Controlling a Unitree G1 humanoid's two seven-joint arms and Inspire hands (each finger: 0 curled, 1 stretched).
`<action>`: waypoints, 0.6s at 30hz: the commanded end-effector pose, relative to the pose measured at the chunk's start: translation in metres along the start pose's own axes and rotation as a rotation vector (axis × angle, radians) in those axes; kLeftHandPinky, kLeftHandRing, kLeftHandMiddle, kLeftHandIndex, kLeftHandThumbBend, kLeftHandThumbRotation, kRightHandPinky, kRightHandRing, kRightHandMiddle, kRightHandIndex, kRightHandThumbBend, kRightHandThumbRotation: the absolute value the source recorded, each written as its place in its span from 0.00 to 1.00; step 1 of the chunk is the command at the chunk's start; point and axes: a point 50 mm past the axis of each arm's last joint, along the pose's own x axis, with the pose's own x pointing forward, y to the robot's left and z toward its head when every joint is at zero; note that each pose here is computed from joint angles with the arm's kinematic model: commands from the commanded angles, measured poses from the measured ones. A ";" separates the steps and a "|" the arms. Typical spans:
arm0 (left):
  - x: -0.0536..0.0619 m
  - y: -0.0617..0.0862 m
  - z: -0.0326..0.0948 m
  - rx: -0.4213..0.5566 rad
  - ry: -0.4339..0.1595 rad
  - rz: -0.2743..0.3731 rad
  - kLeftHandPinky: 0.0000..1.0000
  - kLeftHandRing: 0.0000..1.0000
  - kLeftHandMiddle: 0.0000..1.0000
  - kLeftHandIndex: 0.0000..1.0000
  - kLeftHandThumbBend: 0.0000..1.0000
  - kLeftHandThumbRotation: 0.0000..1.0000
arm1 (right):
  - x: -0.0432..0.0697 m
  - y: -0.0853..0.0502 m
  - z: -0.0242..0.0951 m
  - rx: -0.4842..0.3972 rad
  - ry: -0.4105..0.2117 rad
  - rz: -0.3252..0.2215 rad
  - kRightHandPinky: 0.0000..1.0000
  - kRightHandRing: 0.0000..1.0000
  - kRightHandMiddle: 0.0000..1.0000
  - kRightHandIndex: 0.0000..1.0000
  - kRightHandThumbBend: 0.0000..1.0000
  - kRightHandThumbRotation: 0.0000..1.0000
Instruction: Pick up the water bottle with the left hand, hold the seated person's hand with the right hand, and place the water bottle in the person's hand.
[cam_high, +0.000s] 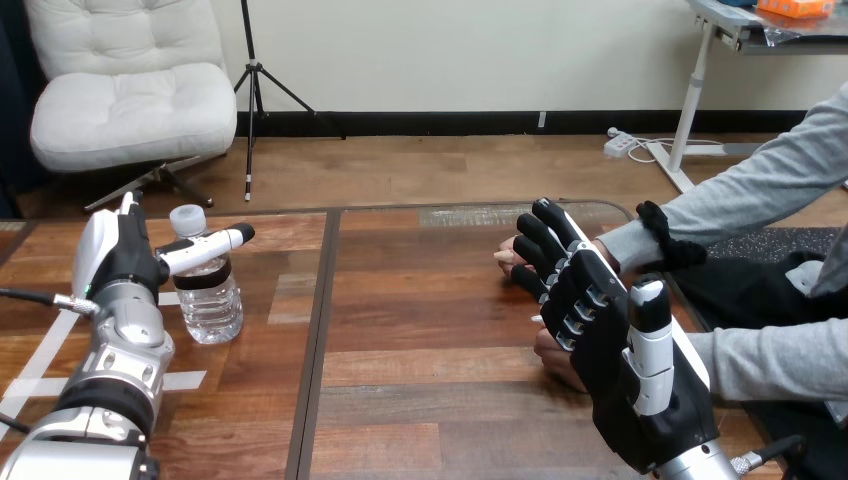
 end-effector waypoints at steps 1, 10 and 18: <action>0.009 0.020 0.040 -0.037 -0.097 0.045 0.94 1.00 1.00 0.96 1.00 0.41 | 0.009 0.002 0.015 -0.028 -0.080 0.022 1.00 0.99 0.98 0.98 0.92 1.00; 0.009 0.020 0.042 0.000 -0.092 0.026 0.91 0.98 0.98 0.96 1.00 0.39 | 0.009 0.002 0.015 -0.029 -0.079 0.026 1.00 1.00 0.98 0.99 0.93 1.00; 0.010 0.020 0.043 0.032 -0.087 0.012 0.90 0.96 0.96 0.95 1.00 0.36 | 0.008 0.002 0.016 -0.030 -0.079 0.027 1.00 1.00 0.99 0.99 0.93 1.00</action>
